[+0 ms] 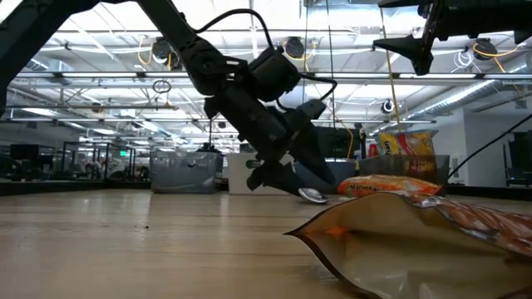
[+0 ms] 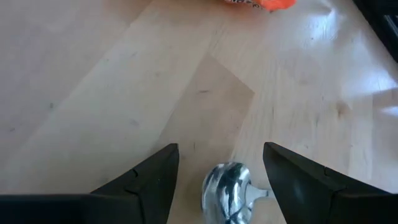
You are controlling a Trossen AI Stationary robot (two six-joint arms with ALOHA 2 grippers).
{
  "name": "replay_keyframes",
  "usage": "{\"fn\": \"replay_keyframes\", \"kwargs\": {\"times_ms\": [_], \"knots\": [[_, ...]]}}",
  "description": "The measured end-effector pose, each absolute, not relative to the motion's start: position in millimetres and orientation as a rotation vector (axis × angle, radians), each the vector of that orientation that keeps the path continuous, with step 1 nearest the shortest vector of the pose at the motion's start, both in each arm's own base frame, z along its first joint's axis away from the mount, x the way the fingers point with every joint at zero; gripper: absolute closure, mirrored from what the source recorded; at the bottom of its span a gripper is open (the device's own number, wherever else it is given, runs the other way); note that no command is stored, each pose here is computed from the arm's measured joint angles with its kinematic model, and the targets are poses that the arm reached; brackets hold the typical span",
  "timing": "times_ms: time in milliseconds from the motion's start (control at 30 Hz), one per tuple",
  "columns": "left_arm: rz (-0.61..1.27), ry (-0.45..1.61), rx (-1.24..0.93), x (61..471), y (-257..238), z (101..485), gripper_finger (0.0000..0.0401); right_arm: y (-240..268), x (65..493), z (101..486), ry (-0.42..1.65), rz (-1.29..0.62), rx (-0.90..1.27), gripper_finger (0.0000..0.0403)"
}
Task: Pick & Place Food Item
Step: Put the blue patterned spoon into the left black bin
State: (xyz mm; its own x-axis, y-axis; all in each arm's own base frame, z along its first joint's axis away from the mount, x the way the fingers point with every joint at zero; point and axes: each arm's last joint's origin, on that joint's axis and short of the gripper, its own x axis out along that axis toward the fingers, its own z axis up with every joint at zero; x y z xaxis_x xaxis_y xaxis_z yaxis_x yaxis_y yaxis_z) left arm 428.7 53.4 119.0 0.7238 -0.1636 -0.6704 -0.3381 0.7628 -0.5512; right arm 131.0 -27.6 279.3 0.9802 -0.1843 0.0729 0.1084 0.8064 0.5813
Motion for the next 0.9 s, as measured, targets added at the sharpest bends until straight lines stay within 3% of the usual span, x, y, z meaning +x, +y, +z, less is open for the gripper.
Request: {"fn": "replay_keyframes", "kwargs": {"times_ms": [767, 900], "knots": [[0.021, 0.94, -0.669, 416, 58, 112, 0.0158, -28, 131, 278, -0.111, -0.162, 0.603, 0.011], [0.019, 0.943, -0.662, 416, 58, 112, 0.0181, -28, 131, 278, -0.111, -0.163, 0.596, 0.011]]}}
